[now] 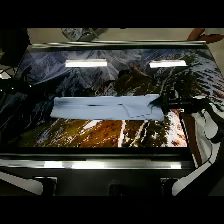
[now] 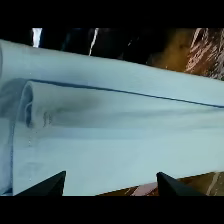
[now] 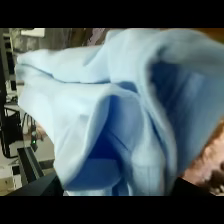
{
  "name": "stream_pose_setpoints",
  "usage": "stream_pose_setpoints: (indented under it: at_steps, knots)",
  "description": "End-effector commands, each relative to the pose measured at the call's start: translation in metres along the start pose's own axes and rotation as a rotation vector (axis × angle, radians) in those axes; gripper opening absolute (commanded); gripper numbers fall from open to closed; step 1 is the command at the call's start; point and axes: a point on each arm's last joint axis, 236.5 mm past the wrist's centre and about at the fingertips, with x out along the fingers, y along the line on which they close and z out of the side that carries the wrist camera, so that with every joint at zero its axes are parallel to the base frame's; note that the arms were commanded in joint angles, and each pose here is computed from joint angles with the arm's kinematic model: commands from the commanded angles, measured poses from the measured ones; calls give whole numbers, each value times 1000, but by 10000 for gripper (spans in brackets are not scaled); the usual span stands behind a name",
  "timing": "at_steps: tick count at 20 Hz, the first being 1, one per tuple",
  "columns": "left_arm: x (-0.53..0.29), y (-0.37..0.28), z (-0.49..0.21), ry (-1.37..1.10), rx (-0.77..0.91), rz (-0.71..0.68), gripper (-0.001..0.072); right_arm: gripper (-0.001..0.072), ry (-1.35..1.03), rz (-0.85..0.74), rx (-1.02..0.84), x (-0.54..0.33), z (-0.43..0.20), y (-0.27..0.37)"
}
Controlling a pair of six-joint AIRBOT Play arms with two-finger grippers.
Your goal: Fold the shirts.
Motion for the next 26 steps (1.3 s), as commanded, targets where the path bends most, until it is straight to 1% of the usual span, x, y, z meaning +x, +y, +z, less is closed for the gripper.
stream_pose_setpoints:
  at_steps: [1, 2, 3, 4, 5, 6, 7, 8, 9, 13, 16, 19, 22, 24, 26]
  knots:
    - [0, -2, -6, 25, 4, -4, 646, 702, 49, 20, -24, 21, -8, 12]
    - [0, -2, -6, 27, 7, -4, 646, 686, 59, 20, -31, 27, -10, 15]
    - [0, -2, -6, 27, 7, -4, 646, 555, 66, 12, -39, 33, -10, 16]
    - [1, -3, -7, 29, 9, -5, 641, 303, 69, 4, -43, 36, -10, 16]
    - [2, -6, -8, 32, 16, -5, 607, 56, 70, 13, -30, 38, -10, 21]
    - [5, -10, -9, 38, 30, -7, 457, 60, 71, 18, -46, 37, -10, 28]
    - [10, -17, -12, 50, 59, -14, 231, 60, 71, 4, -85, 32, -9, 37]
    - [17, -32, -17, 68, 111, -42, 65, 59, 67, -30, -124, 25, -7, 44]
    - [27, -50, -24, 90, 162, -79, 28, 59, 74, -75, -154, 17, -7, 52]
    - [90, -129, -64, 161, 266, -174, 28, 58, 87, -319, -234, -26, -14, 84]
    - [144, -194, -110, 190, 332, -239, 28, 58, 76, -444, -282, -50, -23, 113]
    - [187, -254, -147, 160, 420, -270, 27, 58, 98, -532, -307, -71, -43, 137]
    - [224, -300, -172, 134, 366, -327, 26, 58, 119, -587, -334, -96, -67, 161]
    - [247, -322, -189, 191, 312, -377, 26, 58, 129, -655, -348, -118, -85, 173]
    - [262, -349, -208, 253, 264, -457, 24, 58, 122, -711, -365, -139, -103, 188]
